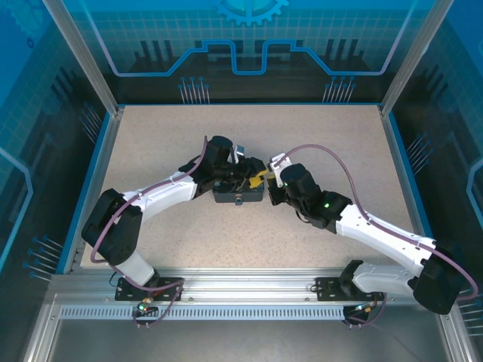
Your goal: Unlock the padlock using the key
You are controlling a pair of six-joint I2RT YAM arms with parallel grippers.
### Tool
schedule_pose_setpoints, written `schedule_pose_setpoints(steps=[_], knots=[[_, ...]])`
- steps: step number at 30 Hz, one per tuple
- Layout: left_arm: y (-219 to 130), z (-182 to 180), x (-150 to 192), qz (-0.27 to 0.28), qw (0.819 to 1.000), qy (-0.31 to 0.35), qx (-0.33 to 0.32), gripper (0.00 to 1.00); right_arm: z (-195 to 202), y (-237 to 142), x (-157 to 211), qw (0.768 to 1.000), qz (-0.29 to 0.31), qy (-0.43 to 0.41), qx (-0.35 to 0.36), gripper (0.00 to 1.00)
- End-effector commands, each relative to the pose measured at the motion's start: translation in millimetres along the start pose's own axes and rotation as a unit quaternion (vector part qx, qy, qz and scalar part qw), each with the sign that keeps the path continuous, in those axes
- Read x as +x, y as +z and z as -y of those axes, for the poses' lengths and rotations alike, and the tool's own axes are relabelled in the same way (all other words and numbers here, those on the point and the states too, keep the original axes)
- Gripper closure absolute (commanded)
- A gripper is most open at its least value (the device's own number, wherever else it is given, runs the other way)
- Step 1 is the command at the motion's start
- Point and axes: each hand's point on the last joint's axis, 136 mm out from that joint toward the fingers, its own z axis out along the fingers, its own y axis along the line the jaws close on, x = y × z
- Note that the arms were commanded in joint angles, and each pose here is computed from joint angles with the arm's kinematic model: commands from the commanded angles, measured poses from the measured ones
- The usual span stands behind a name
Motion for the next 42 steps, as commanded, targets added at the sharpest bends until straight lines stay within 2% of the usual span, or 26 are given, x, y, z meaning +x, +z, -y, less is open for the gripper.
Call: schedule_pose_setpoints(steps=[1, 5, 16, 19, 23, 26, 27, 29, 32, 35, 36, 42], knots=[[-2.8, 22.8, 9.0, -0.009, 1.0, 0.01, 0.018, 0.63, -6.4, -2.5, -23.0, 1.0, 0.021, -0.006, -0.004, 1.0], [-3.5, 27.4, 9.8, -0.01, 1.0, 0.015, 0.024, 0.64, -7.9, 2.2, -22.0, 1.0, 0.016, -0.008, -0.004, 1.0], [-2.2, 25.2, 11.0, -0.011, 1.0, 0.015, 0.021, 0.77, -8.7, 8.4, -17.1, 1.0, 0.005, -0.012, 0.001, 1.0], [-1.4, 24.8, 11.0, -0.011, 1.0, 0.017, 0.019, 0.83, -7.5, 8.5, -17.5, 1.0, 0.005, -0.012, 0.003, 1.0], [-0.4, 23.6, 10.3, -0.011, 1.0, 0.018, 0.016, 0.98, -7.3, 8.8, -16.3, 1.0, 0.004, -0.012, 0.005, 1.0], [0.9, 21.5, 9.7, -0.01, 1.0, 0.019, 0.013, 1.0, -7.8, 7.2, -17.5, 1.0, 0.002, -0.005, -0.001, 1.0], [1.1, 20.1, 8.8, -0.008, 1.0, 0.021, 0.011, 1.0, -7.9, 6.0, -18.1, 1.0, -0.001, 0.0, -0.005, 0.96], [1.0, 19.6, 7.4, -0.004, 0.999, 0.033, 0.01, 1.0, -4.6, -0.8, -20.6, 1.0, -0.004, 0.022, -0.015, 0.71], [1.8, 18.3, 4.6, 0.003, 0.998, 0.057, 0.01, 1.0, 3.6, -14.8, -24.6, 0.996, 0.005, 0.078, -0.037, 0.51], [2.1, 19.3, 0.4, 0.012, 0.997, 0.077, 0.026, 1.0, 20.2, -31.2, -29.1, 0.984, 0.026, 0.164, -0.061, 0.44], [1.9, 19.2, -1.6, 0.016, 0.996, 0.08, 0.03, 1.0, 25.8, -31.1, -19.3, 0.979, 0.021, 0.192, -0.065, 0.43], [-6.6, 28.4, -5.9, 0.037, 0.987, 0.146, 0.06, 1.0, 51.3, -34.2, -11.6, 0.925, 0.031, 0.363, -0.112, 0.41]])
